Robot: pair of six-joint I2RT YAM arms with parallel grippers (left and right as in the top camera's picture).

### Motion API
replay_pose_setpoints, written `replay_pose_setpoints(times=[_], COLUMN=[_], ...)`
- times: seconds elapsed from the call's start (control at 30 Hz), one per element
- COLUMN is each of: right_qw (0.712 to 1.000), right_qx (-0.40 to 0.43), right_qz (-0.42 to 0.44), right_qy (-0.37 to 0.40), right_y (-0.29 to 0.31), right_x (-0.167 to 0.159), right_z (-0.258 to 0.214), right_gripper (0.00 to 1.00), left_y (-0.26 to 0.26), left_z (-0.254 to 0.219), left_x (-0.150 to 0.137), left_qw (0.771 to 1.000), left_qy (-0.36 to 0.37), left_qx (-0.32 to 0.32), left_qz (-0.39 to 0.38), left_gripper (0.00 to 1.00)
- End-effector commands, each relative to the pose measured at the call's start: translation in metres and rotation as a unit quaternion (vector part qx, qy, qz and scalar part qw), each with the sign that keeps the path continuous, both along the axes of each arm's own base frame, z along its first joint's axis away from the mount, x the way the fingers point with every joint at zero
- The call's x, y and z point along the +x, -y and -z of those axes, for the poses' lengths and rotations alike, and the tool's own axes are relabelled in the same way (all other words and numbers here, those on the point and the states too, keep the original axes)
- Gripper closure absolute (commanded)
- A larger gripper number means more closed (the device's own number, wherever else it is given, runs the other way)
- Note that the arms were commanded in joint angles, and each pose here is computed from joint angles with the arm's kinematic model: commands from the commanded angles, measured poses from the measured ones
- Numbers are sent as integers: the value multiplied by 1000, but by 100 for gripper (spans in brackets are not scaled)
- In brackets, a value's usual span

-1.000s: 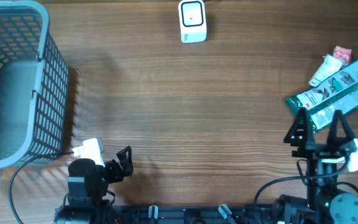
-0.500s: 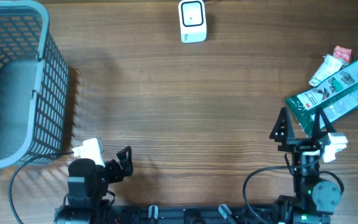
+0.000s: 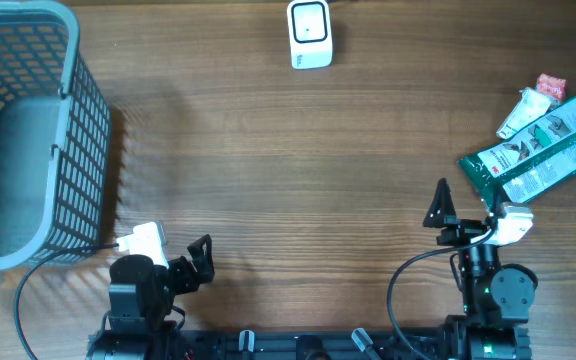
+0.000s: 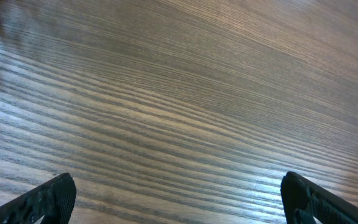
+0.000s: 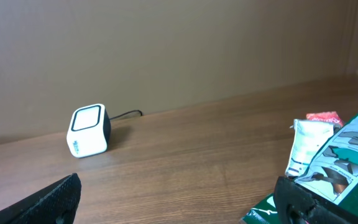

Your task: Scan the item barcode

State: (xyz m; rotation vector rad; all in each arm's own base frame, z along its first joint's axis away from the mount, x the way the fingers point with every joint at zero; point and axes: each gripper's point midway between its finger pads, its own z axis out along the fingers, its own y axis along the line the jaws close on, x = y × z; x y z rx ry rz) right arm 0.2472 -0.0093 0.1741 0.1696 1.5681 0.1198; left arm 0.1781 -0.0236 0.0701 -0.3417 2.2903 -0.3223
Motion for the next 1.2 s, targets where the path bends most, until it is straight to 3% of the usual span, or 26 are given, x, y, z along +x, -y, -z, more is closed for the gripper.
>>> replay_pose_setpoints(times=[0.0,0.9,1.03,1.17], right_qw=[1000,1000,1000,1000], right_qx=[-14,-14,-14,-14], right_qz=[7,8,8,8], right_qy=[6,6,6,6], right_y=[2,2,2,2], right_x=[-1,-1,-1,-1], right_z=[-3,-3,-3,-3], right_gripper=[0,0,0,0], left_y=[-2,-9,-10,-7], left_z=[0,-4,-21,-88], left_x=[1,2,11,39], left_qw=[1000,1000,998,976], left_qy=[3,16,64,216], left_qx=[0,12,13,-2], left_qz=[-9,-23,-27,-25], left_gripper=[0,0,0,0])
